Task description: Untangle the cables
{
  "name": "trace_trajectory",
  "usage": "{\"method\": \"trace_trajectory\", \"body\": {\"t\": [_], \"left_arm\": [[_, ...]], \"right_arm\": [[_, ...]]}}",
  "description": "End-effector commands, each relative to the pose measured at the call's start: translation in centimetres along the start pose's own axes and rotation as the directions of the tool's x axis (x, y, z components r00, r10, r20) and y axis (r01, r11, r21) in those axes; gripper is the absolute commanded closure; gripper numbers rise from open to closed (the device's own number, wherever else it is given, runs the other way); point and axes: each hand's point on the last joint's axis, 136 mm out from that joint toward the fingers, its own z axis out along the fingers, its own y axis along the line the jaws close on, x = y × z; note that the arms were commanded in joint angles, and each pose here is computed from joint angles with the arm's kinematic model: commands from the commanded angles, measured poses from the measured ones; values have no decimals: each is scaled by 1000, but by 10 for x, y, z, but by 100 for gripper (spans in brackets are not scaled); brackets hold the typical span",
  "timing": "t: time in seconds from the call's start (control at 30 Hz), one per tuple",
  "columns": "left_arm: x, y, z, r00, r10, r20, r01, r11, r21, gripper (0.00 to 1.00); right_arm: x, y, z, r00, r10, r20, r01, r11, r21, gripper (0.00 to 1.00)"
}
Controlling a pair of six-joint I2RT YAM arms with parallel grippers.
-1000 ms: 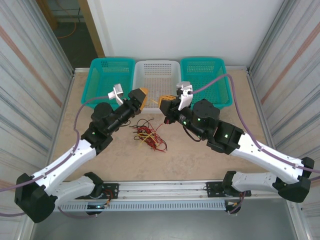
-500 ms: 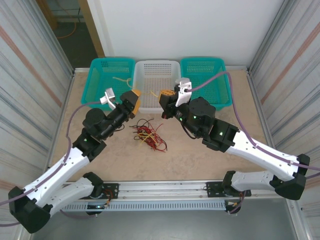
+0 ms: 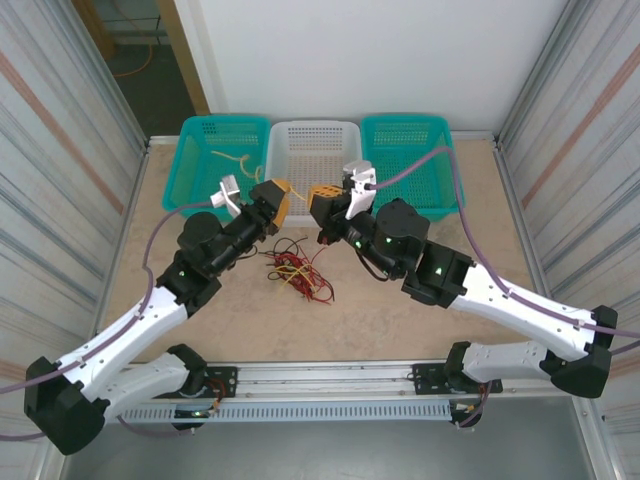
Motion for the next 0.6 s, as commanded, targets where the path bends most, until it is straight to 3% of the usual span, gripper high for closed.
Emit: {"method": "trace_trajectory", "body": {"t": [0.0,0.17,0.33,0.37,0.5,0.53,0.57], "left_arm": [[-12,-29,-5,999,14,41,-17,996,82,44],[-26,-35,-9,995,95,39,-97,994,46,75],[-45,-28,-13,985,174,-5,-174,984,-48,98],[-50,-25,-13,980,197,-18,-198,978,-69,100],[-70,4,-17,957,260,-131,-285,930,-234,100],[-77,13,-19,947,271,-171,-310,908,-280,100],[-84,23,-21,937,277,-213,-335,883,-328,100]], "right_arm": [[10,6,-1,999,39,-25,-40,999,-32,100],[24,9,-3,997,49,-63,-52,998,-42,100],[35,12,-1,994,50,-102,-54,998,-34,100],[37,11,-1,993,48,-111,-51,998,-25,94],[36,-2,-6,993,39,-115,-35,999,42,50],[35,-7,-9,993,39,-110,-32,997,63,34],[33,-13,-13,993,37,-108,-28,996,89,32]]}}
